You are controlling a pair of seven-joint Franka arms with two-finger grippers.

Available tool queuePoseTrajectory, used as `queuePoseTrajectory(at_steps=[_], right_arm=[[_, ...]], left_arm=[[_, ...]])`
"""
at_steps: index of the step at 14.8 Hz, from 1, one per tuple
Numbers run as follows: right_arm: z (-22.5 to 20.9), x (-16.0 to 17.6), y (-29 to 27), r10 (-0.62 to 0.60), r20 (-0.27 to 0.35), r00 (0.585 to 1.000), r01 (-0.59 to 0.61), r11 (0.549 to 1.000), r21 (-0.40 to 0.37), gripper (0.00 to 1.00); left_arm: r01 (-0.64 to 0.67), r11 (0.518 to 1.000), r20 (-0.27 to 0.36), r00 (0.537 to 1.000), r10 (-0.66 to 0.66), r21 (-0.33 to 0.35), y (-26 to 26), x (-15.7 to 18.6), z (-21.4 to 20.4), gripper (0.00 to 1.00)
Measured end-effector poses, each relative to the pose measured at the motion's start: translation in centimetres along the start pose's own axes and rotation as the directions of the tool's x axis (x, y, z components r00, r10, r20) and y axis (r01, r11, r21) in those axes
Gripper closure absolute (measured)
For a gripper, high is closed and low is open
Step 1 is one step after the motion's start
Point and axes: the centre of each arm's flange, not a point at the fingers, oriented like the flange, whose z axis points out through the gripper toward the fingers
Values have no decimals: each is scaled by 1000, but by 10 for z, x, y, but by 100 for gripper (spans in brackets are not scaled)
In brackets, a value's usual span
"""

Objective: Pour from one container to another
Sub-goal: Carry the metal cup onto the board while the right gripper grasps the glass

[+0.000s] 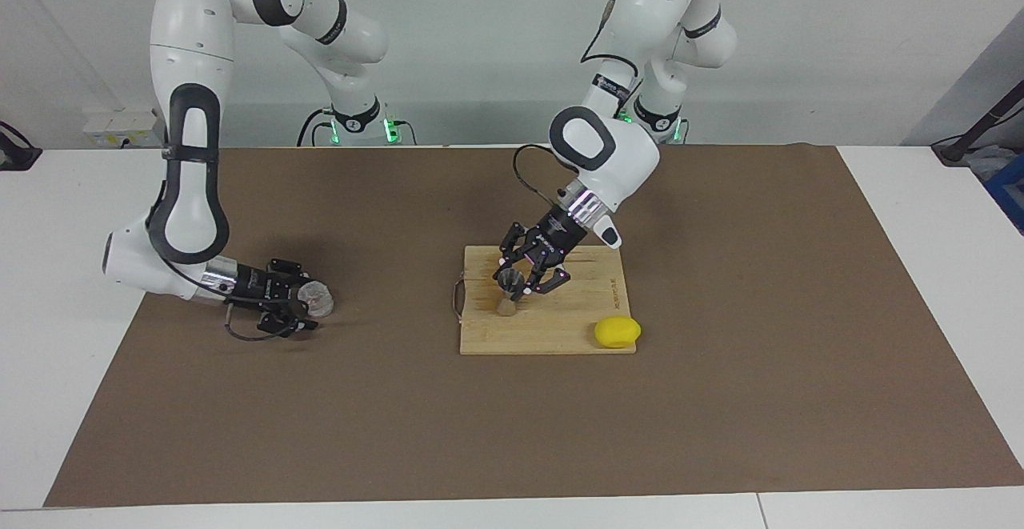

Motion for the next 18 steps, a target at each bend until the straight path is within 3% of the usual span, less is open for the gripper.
queuePoseTrajectory(at_steps=[18], right_arm=[[3,-2,1,-10,7,1000,10,1000,-5,3]], left_arm=[[-11,1000,-23,1000,11,-3,-20,2,10,49]])
